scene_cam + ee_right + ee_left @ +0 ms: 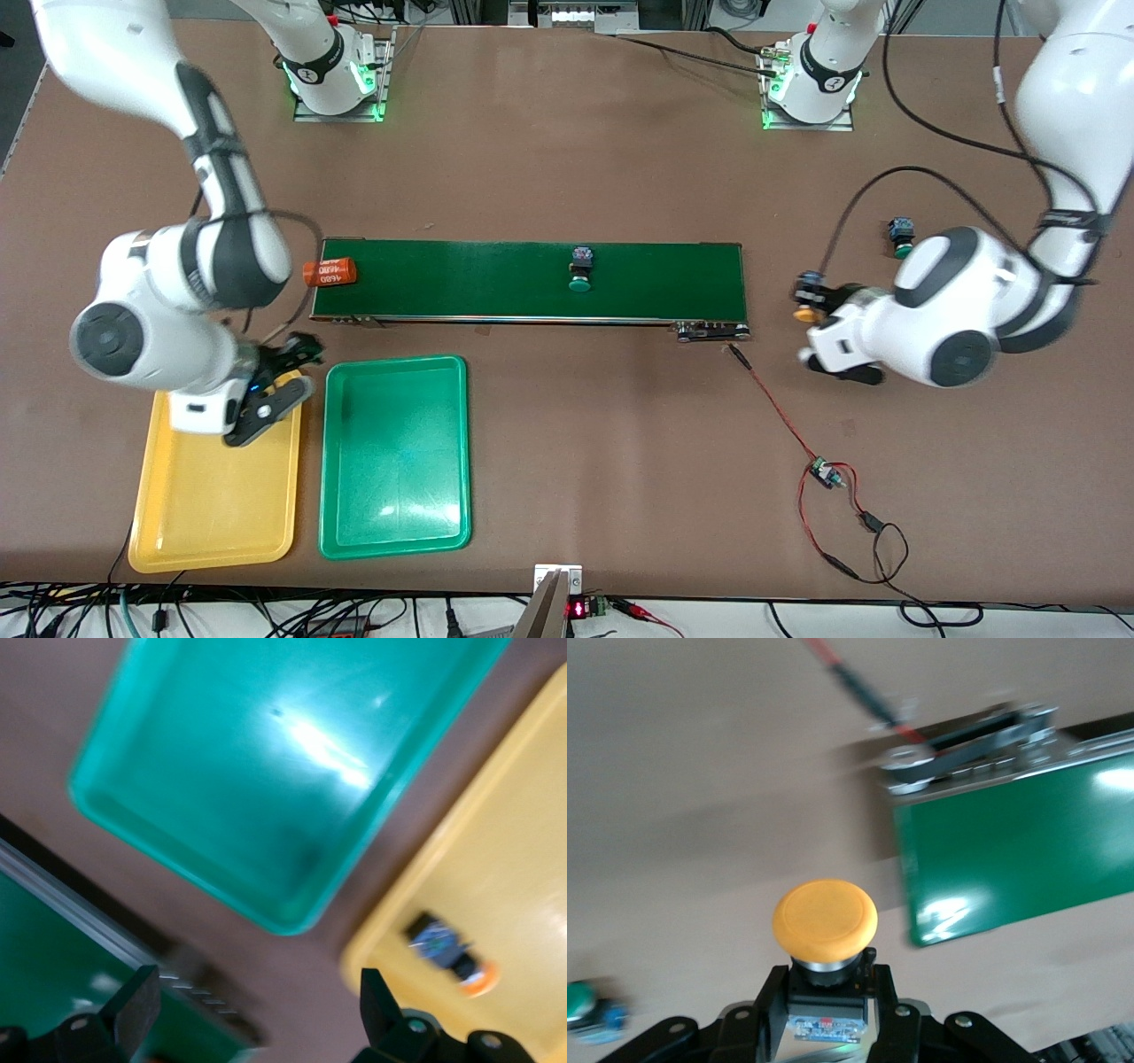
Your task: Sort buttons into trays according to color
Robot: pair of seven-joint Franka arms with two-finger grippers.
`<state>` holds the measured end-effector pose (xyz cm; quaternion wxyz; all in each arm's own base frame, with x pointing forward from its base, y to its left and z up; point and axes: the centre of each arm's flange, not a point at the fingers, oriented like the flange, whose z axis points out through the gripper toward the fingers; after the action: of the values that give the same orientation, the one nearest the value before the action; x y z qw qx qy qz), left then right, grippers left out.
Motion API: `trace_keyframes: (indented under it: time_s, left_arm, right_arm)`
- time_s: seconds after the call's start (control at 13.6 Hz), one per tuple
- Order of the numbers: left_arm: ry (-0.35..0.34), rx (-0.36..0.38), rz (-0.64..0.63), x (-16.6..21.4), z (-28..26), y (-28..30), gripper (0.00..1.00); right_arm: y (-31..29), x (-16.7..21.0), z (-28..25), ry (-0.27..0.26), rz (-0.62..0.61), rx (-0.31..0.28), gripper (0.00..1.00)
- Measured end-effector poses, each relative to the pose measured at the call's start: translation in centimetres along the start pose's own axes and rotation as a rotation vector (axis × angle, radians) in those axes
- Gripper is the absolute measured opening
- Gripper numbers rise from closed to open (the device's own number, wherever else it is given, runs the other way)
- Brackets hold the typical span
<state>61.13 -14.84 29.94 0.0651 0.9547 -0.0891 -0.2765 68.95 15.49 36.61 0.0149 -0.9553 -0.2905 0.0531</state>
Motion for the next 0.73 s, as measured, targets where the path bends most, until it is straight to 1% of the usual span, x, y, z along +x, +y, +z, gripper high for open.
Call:
trace_keyframes:
  time_s: [0.15, 0.29, 0.37, 0.59, 0.66, 0.73]
  left_arm:
    - [0.017, 0.034, -0.021, 0.4, 2.0, 7.7, 0.43]
    - [0.049, 0.048, -0.026, 0.9, 4.6, 13.5, 0.43]
    - [0.058, 0.045, -0.028, 1.2, 5.7, 14.8, 0.43]
    - [0.071, 0.008, -0.063, 2.2, 7.4, 15.8, 0.43]
    - [0.067, 0.003, -0.082, 2.3, 7.9, 16.2, 0.47]
    - [0.063, 0.0, -0.092, 2.4, 8.2, 16.4, 0.48]
  right_arm:
    - [-7.9, 1.7, -1.9, -0.004, 0.109, -0.012, 1.0]
    - [-14.0, 2.9, -1.9, -0.006, 0.2, -0.021, 1.0]
    - [-16.3, 3.2, -1.5, -0.011, 0.238, -0.025, 1.0]
    - [-21.4, 3.9, -0.1, -0.018, 0.33, -0.034, 1.0]
    - [-22.7, 4.1, 0.5, -0.02, 0.352, -0.037, 1.0]
    - [-23.6, 4.2, 1.1, -0.019, 0.364, -0.038, 1.0]
